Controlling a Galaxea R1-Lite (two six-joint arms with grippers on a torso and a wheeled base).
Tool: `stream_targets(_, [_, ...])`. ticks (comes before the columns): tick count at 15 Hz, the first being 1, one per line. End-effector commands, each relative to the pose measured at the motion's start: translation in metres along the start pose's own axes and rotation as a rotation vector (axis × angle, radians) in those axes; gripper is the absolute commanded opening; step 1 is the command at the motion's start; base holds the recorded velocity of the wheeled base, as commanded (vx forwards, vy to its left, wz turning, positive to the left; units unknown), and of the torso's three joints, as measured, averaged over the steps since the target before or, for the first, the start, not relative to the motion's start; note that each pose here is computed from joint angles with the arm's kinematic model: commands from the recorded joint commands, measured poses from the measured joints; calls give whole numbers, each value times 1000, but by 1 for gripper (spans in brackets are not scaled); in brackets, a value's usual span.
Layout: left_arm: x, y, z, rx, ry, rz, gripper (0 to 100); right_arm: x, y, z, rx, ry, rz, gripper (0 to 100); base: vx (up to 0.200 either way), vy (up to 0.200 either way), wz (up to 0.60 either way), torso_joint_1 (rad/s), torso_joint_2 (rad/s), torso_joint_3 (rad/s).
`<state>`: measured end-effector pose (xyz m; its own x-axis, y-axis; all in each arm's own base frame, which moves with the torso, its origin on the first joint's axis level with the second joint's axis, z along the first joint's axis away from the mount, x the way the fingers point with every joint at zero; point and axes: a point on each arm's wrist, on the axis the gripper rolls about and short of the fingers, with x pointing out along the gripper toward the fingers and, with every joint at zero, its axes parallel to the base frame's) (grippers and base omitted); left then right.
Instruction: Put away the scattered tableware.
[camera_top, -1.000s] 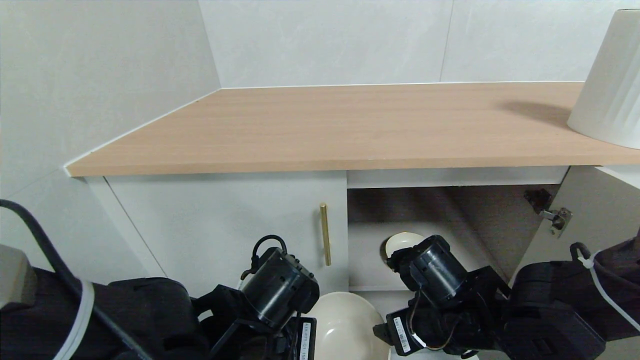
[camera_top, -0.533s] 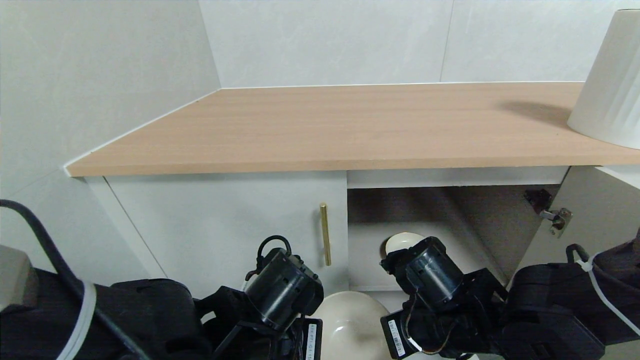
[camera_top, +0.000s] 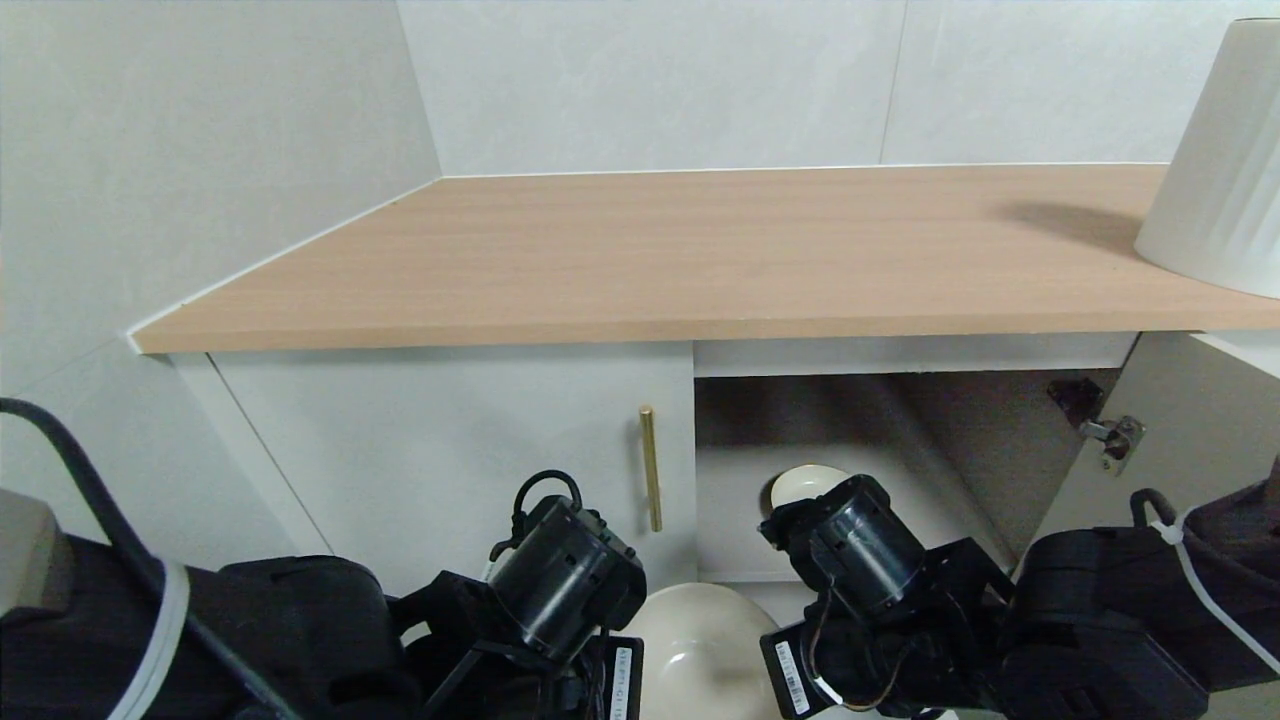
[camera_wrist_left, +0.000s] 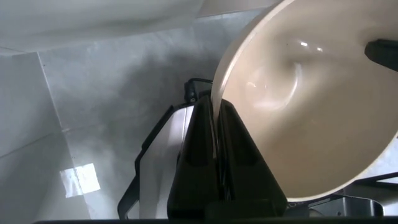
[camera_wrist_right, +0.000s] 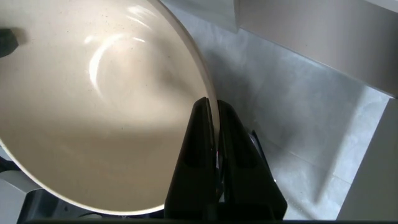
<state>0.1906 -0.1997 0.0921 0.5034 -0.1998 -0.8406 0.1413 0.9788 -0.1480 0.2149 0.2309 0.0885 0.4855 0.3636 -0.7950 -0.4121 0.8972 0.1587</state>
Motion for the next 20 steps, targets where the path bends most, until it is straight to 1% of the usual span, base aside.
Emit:
stream_targets(1, [-1,0,0,0,-1,1,100,1,0,-1,0,5,-2,0,0,0,0,0,0,0])
stream_targets(8, [-3,-1,2,-5,-13,-9,100,1,-1,-1,-1,6,-6,0,0,0,0,0,0,0])
stream_targets(9, [-3,-1,3,-9,-15,-10,100,2,-4,-4,-7,17,-29,0,0,0,0,0,0,0])
stream_targets(11, [-5,-2,5,-31,-26,-16,100,13,-17,-6,11,24,-132,0,0,0,0,0,0,0])
stream_targets(13, [-6,-2,6,-33,-27,-16,100,19,-33,-8,43,39,-200,0,0,0,0,0,0,0])
stream_targets(15, [-8,-1,7,-36,-33,-20,100,21,-47,-3,86,36,-228,0,0,0,0,0,0,0])
stream_targets(17, [-9,-1,8,-38,-37,-20,100,25,-64,7,148,17,-260,0,0,0,0,0,0,0])
stream_targets(19, [-12,-1,9,-41,-47,-26,100,32,-77,12,288,5,-277,0,0,0,0,0,0,0])
stream_targets(20, [-12,-1,9,-41,-48,-27,100,37,-81,19,371,-18,-283,0,0,0,0,0,0,0])
